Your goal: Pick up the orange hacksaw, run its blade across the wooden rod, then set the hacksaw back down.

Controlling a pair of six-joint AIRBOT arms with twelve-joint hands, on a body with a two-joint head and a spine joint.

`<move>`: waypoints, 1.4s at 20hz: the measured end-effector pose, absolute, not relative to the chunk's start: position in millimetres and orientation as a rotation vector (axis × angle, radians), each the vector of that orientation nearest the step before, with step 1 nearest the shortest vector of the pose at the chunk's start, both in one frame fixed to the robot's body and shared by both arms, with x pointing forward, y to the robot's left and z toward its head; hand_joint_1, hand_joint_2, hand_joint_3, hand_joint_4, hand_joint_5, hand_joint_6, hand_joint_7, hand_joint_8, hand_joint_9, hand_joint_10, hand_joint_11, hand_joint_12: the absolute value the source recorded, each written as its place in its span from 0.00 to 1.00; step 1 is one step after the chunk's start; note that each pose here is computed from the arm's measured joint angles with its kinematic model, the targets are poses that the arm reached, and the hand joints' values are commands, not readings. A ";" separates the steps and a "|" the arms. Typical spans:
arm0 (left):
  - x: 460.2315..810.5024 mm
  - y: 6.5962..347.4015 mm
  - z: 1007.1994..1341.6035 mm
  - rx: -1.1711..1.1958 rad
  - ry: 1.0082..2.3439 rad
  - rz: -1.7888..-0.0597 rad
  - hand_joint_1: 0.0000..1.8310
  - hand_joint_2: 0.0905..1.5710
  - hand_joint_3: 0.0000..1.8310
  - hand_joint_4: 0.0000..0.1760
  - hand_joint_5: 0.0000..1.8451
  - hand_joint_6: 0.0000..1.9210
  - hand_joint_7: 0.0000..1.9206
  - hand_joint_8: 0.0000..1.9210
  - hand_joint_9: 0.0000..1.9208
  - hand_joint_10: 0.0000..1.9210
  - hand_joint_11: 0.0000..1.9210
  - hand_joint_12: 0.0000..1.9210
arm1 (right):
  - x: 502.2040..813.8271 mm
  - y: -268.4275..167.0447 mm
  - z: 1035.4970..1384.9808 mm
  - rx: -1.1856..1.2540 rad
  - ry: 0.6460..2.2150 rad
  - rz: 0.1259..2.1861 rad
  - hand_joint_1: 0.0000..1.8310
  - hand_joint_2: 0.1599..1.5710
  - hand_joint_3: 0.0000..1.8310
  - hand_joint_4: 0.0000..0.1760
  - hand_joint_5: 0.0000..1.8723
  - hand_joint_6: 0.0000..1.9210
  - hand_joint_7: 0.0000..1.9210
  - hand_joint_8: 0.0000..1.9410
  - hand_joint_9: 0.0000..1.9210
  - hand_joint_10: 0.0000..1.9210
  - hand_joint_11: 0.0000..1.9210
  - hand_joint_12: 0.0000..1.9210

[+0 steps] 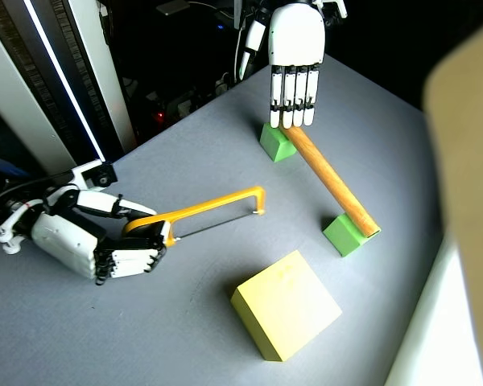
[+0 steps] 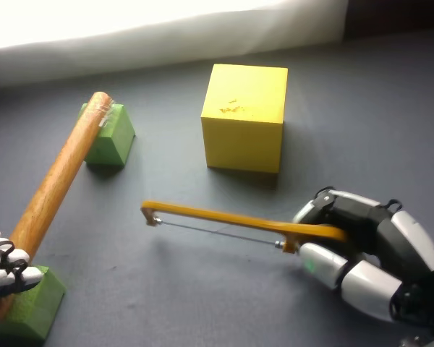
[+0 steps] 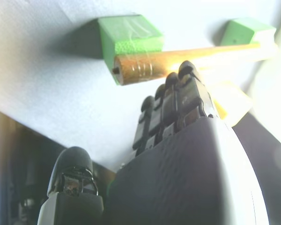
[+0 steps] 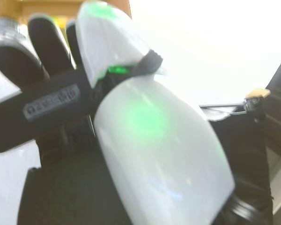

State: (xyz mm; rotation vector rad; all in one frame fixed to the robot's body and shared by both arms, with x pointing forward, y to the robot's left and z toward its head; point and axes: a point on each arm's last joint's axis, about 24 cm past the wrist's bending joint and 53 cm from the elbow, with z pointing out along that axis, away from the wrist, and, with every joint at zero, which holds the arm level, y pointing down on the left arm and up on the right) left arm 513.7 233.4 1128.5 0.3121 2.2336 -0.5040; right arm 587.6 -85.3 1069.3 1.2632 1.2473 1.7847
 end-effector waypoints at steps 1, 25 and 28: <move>513.5 233.0 1128.6 0.313 2.233 -0.506 0.07 0.79 0.00 0.00 0.00 0.00 0.01 0.00 0.02 0.01 0.00 0.00 | 586.3 -83.0 1067.7 1.269 1.250 1.788 0.56 0.68 0.00 0.00 0.36 0.02 0.37 0.02 0.34 0.14 0.19 0.66; 511.0 227.2 1130.2 0.326 2.227 -0.533 0.04 0.79 0.00 0.00 0.00 0.00 0.00 0.00 0.00 0.00 0.00 0.00 | 607.9 -39.1 1224.4 0.629 1.330 1.942 0.39 0.55 0.00 0.00 0.14 0.00 0.10 0.00 0.07 0.01 0.00 0.35; 510.7 221.1 1134.6 0.351 2.207 -0.571 0.08 0.78 0.00 0.00 0.03 0.00 0.05 0.00 0.06 0.01 0.02 0.02 | 599.3 -18.2 1254.4 0.374 1.385 1.969 0.36 0.60 0.00 0.00 0.16 0.00 0.18 0.01 0.18 0.02 0.01 0.60</move>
